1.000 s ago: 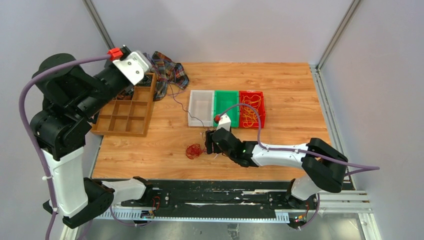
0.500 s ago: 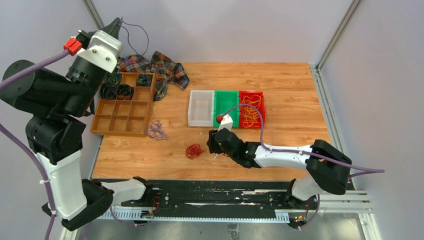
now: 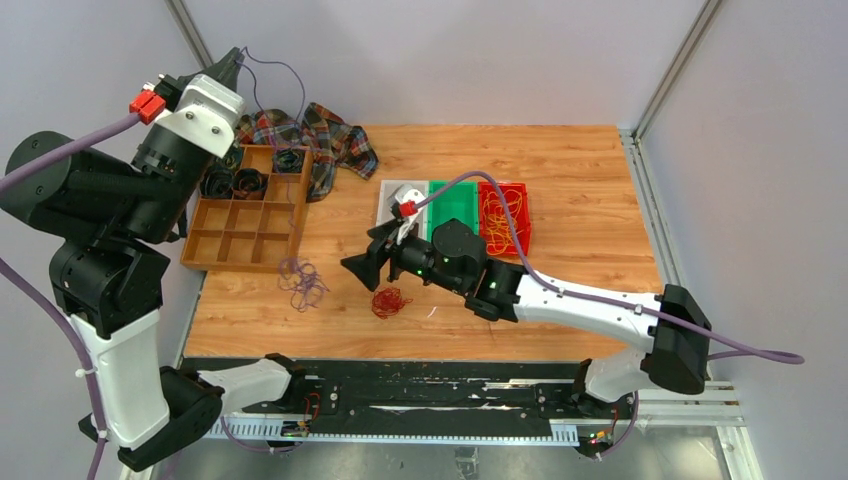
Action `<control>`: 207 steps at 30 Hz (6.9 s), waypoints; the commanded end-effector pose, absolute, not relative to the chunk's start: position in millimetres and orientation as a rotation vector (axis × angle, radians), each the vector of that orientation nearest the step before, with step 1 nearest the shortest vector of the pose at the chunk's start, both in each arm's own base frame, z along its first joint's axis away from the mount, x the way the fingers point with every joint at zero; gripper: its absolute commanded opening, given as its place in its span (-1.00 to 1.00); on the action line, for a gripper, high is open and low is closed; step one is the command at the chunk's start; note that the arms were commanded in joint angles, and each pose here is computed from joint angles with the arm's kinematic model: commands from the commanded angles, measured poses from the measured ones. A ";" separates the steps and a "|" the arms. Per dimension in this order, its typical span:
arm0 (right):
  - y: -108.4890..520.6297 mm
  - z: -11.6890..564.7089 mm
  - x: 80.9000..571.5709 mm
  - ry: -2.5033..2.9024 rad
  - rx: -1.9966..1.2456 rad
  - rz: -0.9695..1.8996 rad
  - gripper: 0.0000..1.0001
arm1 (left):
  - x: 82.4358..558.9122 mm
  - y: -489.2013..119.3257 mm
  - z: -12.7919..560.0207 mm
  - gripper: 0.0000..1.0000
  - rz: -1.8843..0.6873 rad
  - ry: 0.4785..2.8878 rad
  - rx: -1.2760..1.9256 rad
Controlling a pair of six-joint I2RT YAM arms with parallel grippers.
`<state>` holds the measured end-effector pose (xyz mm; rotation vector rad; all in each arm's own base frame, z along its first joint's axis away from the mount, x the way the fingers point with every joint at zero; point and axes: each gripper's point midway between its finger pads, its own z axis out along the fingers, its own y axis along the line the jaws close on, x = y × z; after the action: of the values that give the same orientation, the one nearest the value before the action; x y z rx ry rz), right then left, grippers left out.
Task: Untangle the cables
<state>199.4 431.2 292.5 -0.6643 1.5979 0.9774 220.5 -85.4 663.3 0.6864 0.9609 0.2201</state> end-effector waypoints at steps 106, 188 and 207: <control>248.3 194.6 217.1 1.934 -0.271 0.601 -0.14 | 305.8 -175.2 600.4 -0.99 -0.203 1.040 0.625; 160.1 170.3 209.6 1.887 -0.074 0.384 -0.16 | 416.2 -341.3 287.0 -0.99 -0.269 1.590 1.055; 159.6 172.0 211.6 1.922 -0.069 0.345 -0.15 | 480.4 -343.3 231.5 -0.99 0.044 1.567 1.194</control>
<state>206.0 166.3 160.9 -0.1310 1.9357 0.3656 464.8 -340.8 219.0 1.1785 1.6386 -0.0298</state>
